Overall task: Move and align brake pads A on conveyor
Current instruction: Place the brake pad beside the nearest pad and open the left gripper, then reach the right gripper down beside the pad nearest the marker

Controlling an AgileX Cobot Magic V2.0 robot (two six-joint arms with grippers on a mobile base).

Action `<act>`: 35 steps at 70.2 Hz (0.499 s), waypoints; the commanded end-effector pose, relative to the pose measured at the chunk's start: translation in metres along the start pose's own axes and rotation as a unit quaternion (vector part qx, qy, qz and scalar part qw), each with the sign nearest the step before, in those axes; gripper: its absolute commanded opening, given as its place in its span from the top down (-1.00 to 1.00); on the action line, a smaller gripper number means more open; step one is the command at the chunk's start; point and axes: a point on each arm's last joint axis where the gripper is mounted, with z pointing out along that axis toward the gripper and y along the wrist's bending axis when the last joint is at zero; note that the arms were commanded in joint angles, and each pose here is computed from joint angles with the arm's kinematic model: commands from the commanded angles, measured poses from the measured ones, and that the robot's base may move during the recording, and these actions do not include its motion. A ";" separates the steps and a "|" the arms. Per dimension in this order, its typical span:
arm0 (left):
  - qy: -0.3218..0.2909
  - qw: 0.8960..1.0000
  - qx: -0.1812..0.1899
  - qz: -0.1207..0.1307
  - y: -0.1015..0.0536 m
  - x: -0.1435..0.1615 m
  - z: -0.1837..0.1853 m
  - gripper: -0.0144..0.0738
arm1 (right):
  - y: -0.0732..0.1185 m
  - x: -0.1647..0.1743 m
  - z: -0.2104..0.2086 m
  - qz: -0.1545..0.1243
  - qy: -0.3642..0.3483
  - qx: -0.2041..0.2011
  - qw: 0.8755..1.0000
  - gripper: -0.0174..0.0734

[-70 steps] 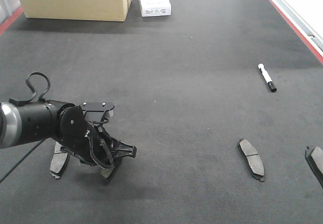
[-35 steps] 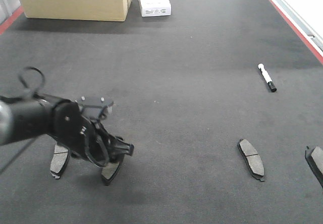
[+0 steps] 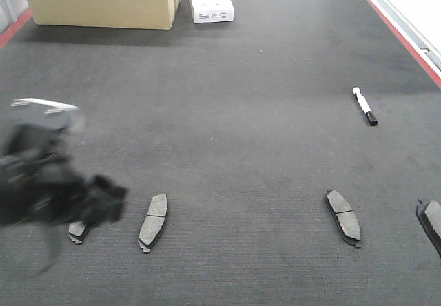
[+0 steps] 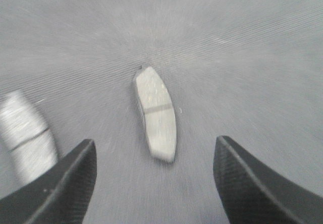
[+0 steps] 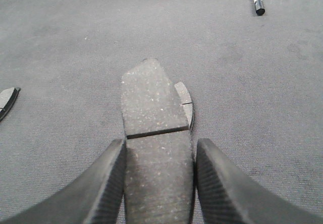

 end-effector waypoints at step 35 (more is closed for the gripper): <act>-0.248 0.968 -0.001 0.032 0.020 0.076 -0.122 -0.38 | 0.004 -0.016 -0.004 -0.011 -0.054 -0.014 0.998 0.53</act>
